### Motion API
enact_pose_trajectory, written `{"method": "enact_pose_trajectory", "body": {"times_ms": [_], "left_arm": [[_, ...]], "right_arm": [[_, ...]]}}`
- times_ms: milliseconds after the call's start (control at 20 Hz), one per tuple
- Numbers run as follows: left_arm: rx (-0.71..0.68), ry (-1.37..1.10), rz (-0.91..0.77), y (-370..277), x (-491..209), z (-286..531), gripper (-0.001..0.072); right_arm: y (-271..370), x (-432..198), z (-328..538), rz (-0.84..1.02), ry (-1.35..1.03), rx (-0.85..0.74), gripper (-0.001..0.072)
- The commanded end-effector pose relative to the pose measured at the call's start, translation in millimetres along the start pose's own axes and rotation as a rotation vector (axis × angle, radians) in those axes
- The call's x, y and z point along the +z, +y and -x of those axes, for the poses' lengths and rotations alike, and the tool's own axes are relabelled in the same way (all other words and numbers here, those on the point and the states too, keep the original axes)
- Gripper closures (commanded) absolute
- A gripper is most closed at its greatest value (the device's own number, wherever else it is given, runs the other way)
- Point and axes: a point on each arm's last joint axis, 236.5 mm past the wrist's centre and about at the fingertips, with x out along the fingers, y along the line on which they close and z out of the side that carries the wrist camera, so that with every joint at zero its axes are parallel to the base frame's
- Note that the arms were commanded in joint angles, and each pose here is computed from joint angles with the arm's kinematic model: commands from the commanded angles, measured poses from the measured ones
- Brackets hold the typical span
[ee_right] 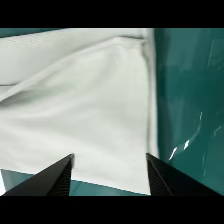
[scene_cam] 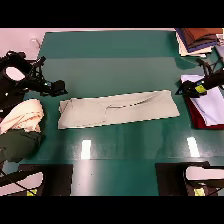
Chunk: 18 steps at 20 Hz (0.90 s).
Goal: Fold the shirts.
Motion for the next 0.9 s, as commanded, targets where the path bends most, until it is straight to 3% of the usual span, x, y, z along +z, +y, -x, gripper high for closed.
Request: {"method": "enact_pose_trajectory", "body": {"times_ms": [0,250,350,500,600,850], "left_arm": [[-0.039,0.027,-0.042,-27.1,-7.8,-7.1,0.0684],[-0.109,0.036,-0.119,-100.1,-31.7,-43.2,0.0685],[-0.121,0.106,-0.126,-118.2,-56.9,-61.8,0.0685],[-0.146,0.149,-0.138,-139.0,-77.1,-88.2,0.0686],[-0.170,0.162,-0.120,-153.1,-77.9,-106.6,0.0686],[-0.206,0.210,-0.120,-182.5,-78.6,-156.8,0.0685]], "right_arm": [[-26.0,-14.0,-12.1,-0.071,0.012,0.075,0.0172],[-18.0,-22.7,-64.4,-0.181,0.094,0.290,0.0192],[-8.4,-18.7,-83.2,-0.177,0.105,0.311,0.0255],[14.5,-8.6,-92.4,-0.100,0.099,0.326,0.0569],[32.2,4.2,-75.6,-0.012,0.083,0.335,0.0694],[109.8,32.3,18.3,0.225,-0.053,0.341,0.0695]]}}
